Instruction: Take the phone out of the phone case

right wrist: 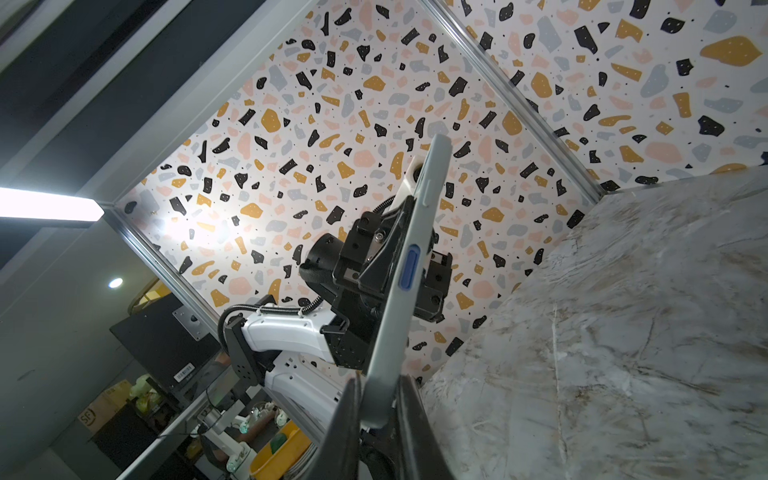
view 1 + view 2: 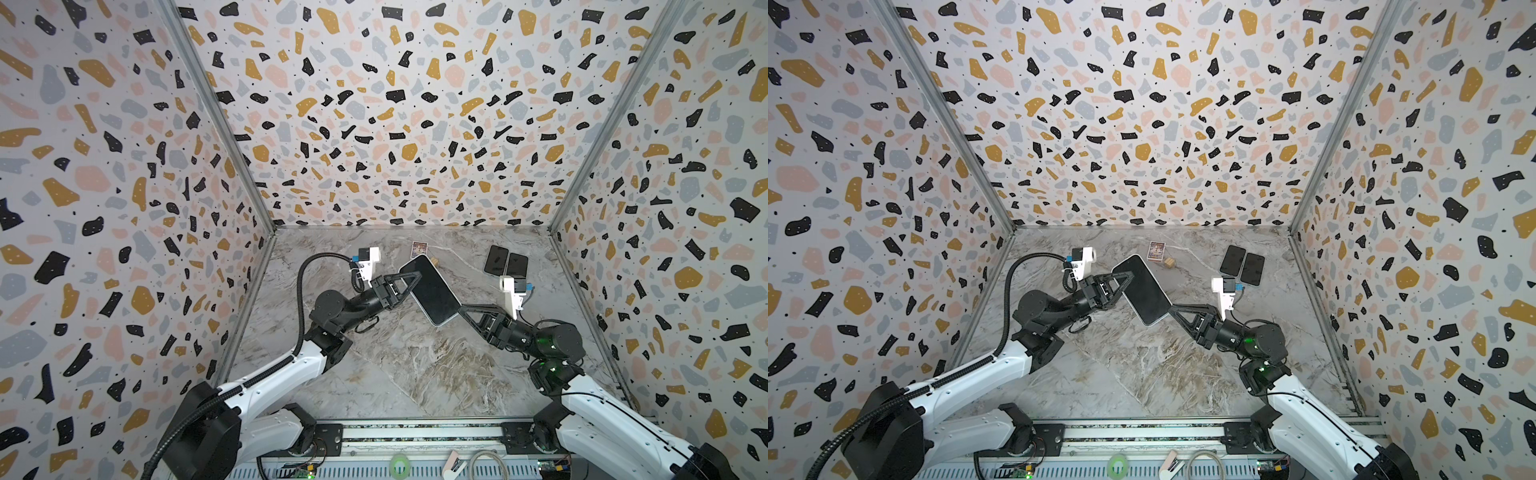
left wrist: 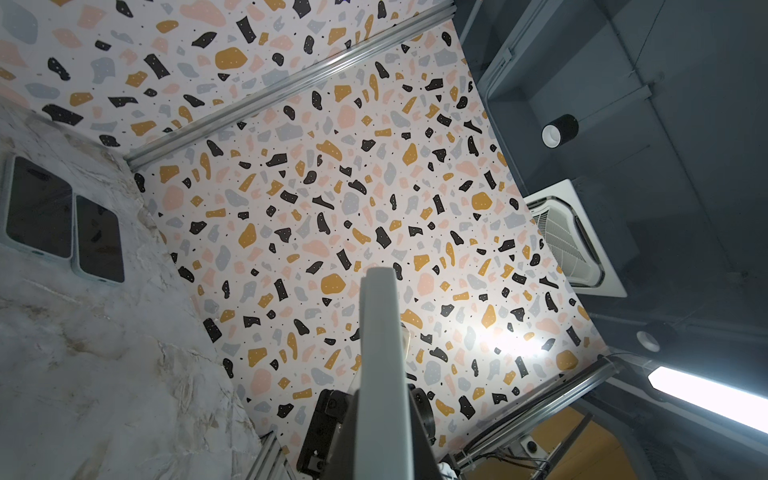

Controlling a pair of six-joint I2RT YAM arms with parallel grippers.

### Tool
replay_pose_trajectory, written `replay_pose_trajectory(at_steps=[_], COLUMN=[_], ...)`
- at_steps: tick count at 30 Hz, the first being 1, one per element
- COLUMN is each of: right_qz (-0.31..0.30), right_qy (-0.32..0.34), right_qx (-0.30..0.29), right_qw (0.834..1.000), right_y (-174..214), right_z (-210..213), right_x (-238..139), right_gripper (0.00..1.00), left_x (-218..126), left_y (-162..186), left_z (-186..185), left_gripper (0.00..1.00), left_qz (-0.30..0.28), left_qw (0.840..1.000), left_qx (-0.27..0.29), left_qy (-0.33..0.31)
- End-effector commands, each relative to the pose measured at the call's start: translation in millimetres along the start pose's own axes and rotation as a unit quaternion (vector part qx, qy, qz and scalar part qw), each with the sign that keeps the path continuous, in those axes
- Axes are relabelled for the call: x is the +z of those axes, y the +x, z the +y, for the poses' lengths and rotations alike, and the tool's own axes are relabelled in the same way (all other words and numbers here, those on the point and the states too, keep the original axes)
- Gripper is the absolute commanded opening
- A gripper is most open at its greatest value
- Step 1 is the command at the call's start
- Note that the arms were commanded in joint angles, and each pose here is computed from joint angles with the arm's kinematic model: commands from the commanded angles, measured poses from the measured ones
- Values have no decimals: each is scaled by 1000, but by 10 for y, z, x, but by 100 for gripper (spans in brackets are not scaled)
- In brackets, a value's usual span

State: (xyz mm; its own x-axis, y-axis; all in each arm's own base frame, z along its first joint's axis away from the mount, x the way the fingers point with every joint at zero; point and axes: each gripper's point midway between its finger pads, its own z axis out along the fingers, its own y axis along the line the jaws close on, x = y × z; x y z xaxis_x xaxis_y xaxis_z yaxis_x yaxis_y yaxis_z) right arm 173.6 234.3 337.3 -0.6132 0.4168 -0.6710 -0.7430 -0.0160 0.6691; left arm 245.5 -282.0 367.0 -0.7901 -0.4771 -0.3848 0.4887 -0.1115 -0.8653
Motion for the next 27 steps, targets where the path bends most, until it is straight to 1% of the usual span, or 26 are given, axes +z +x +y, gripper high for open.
replay_pose_trajectory(at_steps=[1,4,9,12,15,18,22,27], right_qz=[-14,-15,-21,-16,-19,-19,-16,-14], right_qy=[-32,-37,-52,-80,-110,-123,-144,-153], right_qx=[-32,-36,-46,-55,-68,-81,-102,-110], right_qw=[999,999,997,995,991,989,984,982], right_y=[-73,-76,-71,-55,-63,-87,-127,-207], right_z=[164,181,208,280,375,427,533,587], right_x=[-12,-14,-27,-22,-28,-6,23,100], right_gripper=[9,6,6,6,6,6,7,8], left_x=[-12,-16,-6,6,12,54,93,131], left_y=[-36,-35,-46,-45,-36,-39,-73,-129], left_z=[-285,-304,-405,-503,-711,-784,-825,-966], left_gripper=[0,0,0,0,0,0,0,0], left_qz=[-6,-5,-6,-4,2,3,1,3], left_qw=[998,998,996,994,989,989,987,977], left_qx=[19,16,1,-16,-29,-23,-31,-53], left_qy=[54,58,84,109,146,148,159,206])
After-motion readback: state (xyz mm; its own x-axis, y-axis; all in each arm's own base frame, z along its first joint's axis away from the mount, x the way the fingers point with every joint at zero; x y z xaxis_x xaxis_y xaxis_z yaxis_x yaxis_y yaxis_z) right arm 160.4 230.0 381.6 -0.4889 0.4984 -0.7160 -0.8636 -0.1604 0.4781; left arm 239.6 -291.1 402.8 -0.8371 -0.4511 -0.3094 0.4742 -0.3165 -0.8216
